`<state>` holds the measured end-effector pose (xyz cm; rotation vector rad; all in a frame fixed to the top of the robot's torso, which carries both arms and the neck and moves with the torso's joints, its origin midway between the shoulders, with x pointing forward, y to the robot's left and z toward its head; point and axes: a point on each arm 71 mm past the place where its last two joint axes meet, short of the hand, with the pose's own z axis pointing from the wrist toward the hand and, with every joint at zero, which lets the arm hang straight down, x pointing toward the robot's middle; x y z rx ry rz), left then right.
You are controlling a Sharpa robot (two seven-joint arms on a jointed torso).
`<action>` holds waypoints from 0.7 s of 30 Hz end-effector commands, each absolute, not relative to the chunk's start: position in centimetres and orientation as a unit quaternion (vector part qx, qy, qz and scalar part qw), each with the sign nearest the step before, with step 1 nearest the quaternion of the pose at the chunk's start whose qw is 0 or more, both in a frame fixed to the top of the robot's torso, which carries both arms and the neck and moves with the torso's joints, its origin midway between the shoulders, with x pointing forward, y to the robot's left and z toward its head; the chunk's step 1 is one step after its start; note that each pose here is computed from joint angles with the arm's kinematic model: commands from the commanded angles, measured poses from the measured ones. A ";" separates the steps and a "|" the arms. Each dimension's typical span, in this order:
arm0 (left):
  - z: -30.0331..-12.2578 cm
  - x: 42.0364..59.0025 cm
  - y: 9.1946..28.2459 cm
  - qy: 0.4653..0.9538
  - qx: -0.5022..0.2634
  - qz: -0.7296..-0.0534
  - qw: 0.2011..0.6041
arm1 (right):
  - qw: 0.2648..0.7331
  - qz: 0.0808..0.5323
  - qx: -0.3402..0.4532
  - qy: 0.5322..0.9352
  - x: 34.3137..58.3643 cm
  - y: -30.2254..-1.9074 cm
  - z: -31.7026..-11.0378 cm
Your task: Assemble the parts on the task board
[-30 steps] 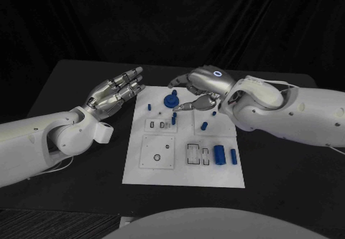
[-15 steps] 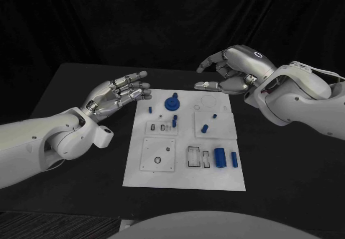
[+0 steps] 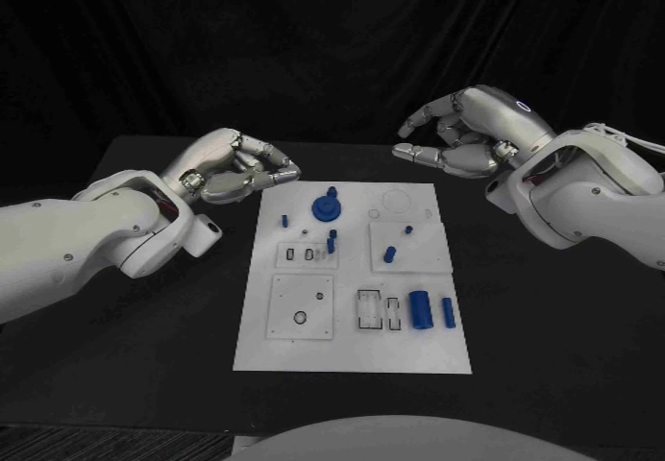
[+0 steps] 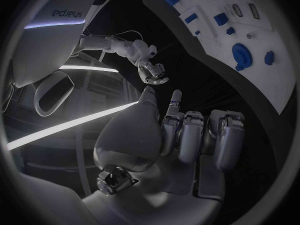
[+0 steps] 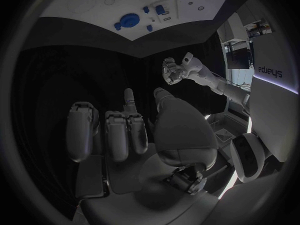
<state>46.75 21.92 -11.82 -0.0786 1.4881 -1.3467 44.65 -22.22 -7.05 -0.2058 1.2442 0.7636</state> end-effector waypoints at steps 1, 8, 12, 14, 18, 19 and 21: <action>-12.4 47.5 21.2 0.716 -0.005 -0.450 0.534 | 0.747 0.343 -0.077 0.565 44.8 -22.7 -6.9; -12.8 48.6 19.1 0.834 0.023 -0.324 0.447 | 0.738 0.332 -0.073 0.582 45.3 -22.8 -7.4; -12.9 49.1 17.6 0.859 0.044 -0.289 0.420 | 0.735 0.330 -0.070 0.588 45.3 -23.0 -7.9; -12.9 49.5 16.6 0.865 0.054 -0.281 0.412 | 0.733 0.328 -0.067 0.592 45.2 -23.1 -8.3; -12.6 49.9 15.4 0.862 0.065 -0.286 0.413 | 0.729 0.324 -0.064 0.600 45.3 -23.3 -8.8; -12.6 50.0 15.1 0.860 0.067 -0.289 0.415 | 0.727 0.323 -0.062 0.602 45.3 -23.4 -9.0; -12.4 50.1 14.4 0.856 0.072 -0.296 0.418 | 0.723 0.318 -0.058 0.611 45.2 -23.7 -9.5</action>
